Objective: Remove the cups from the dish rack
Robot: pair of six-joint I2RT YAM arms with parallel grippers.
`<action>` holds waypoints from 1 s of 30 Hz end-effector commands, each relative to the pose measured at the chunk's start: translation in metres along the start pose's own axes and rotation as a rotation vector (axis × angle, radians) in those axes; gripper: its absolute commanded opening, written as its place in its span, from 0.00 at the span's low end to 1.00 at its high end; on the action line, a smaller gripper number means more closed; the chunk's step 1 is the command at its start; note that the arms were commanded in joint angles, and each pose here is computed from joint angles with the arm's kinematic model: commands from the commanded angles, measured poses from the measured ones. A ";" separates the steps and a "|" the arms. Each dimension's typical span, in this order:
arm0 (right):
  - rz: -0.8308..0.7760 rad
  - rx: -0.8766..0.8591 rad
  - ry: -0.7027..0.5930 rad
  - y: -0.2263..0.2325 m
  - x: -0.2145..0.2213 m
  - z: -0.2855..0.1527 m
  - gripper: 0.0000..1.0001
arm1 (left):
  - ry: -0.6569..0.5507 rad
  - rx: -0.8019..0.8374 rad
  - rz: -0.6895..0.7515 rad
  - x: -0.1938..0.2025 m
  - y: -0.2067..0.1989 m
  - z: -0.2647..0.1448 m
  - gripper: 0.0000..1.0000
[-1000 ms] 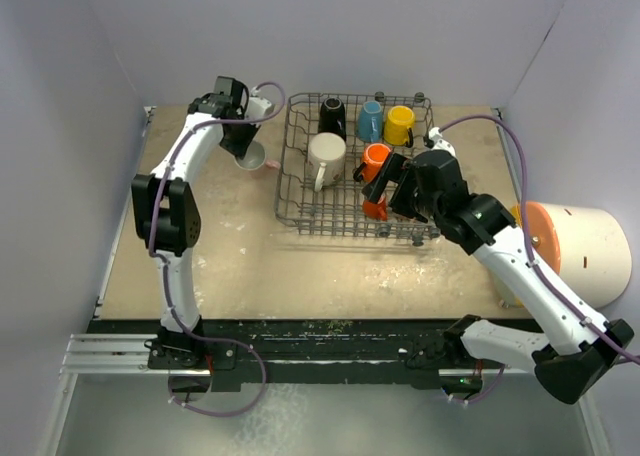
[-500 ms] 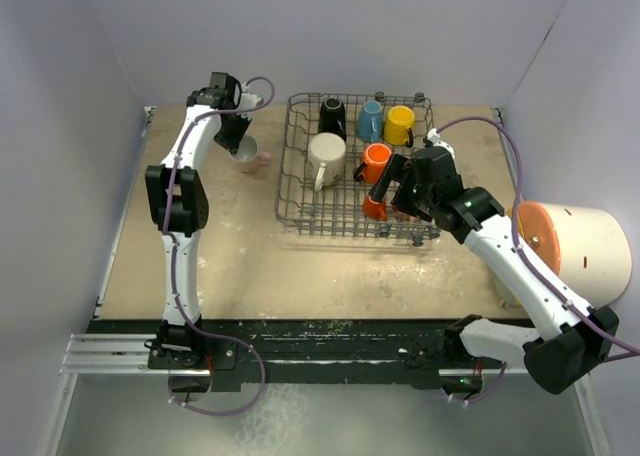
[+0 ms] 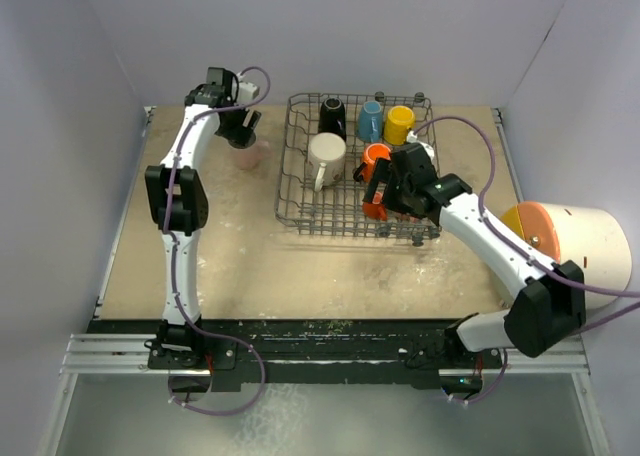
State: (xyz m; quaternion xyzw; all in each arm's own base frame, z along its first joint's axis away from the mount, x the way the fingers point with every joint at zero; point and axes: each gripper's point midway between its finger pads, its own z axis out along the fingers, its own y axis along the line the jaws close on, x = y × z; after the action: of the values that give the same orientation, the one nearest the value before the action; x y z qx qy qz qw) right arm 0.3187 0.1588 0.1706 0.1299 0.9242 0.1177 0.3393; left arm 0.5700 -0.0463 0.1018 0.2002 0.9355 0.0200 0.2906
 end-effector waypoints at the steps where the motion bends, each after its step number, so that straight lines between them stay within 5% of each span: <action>1: -0.042 0.047 -0.037 -0.001 -0.015 0.012 1.00 | -0.127 -0.039 -0.022 -0.032 0.019 -0.031 0.86; 5: -0.070 0.083 -0.019 0.000 -0.017 0.031 0.98 | -0.191 -0.050 -0.007 -0.041 0.025 -0.061 0.89; 8: -0.106 0.122 0.010 -0.002 -0.014 0.051 0.94 | -0.247 -0.029 0.005 -0.049 0.024 -0.096 1.00; 18: -0.222 0.208 0.077 -0.008 -0.010 0.097 0.71 | -0.303 0.137 0.058 -0.010 -0.021 -0.207 0.99; 30: -0.282 0.165 0.158 -0.012 0.018 0.121 0.55 | -0.285 0.322 0.025 0.040 -0.073 -0.255 0.99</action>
State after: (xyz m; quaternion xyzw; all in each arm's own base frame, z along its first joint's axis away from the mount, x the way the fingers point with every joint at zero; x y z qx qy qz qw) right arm 0.3779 0.1638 0.0598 0.0341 0.9672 -0.0161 0.2513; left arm 0.3927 -0.0668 0.2696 0.2530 0.8815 -0.1142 0.3820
